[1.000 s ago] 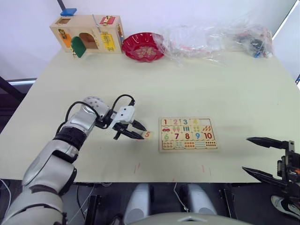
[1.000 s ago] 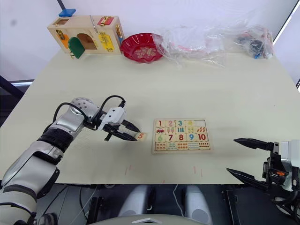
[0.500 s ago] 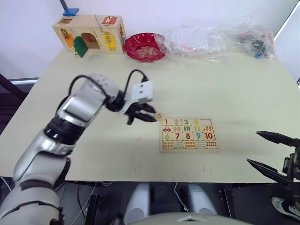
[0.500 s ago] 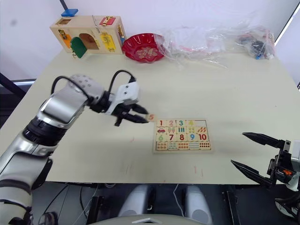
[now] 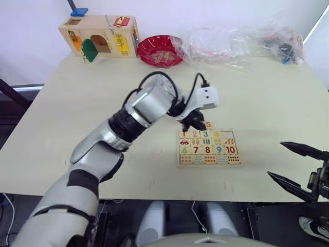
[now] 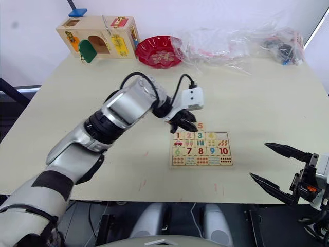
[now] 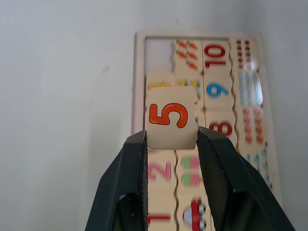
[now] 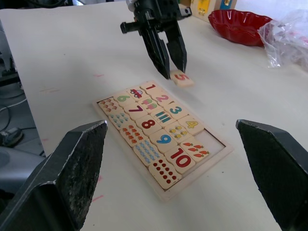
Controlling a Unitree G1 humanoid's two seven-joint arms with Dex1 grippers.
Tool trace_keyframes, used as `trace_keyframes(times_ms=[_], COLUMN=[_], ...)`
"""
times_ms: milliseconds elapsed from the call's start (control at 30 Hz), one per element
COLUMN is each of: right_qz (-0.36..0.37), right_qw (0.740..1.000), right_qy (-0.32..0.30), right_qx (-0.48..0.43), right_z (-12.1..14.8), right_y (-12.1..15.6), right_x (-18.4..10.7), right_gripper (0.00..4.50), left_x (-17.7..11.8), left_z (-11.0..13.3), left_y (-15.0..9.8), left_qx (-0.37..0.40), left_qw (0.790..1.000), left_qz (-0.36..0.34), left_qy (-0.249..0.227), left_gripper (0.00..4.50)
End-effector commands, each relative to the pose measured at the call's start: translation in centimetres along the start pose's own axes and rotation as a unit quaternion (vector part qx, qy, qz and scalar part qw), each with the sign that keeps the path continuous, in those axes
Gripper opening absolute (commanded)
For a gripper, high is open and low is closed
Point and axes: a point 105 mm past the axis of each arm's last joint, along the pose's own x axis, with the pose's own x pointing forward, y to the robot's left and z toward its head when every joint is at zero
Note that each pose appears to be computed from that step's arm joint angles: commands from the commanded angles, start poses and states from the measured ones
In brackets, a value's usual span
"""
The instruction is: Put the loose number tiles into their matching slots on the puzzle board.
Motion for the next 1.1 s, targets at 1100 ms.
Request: trace_keyframes(times_ms=[1100], right_qz=[-0.080], right_qw=[0.997], right_qy=[-0.003], right_qx=[0.003], right_z=[-0.9], right_y=[1.5], right_x=[-2.9], right_gripper=[4.50], left_x=[6.5], left_z=[3.1], left_y=[0.3], left_qx=[0.093], left_qw=[0.993], left_qz=[0.025], left_qy=[0.064], left_gripper=[0.99])
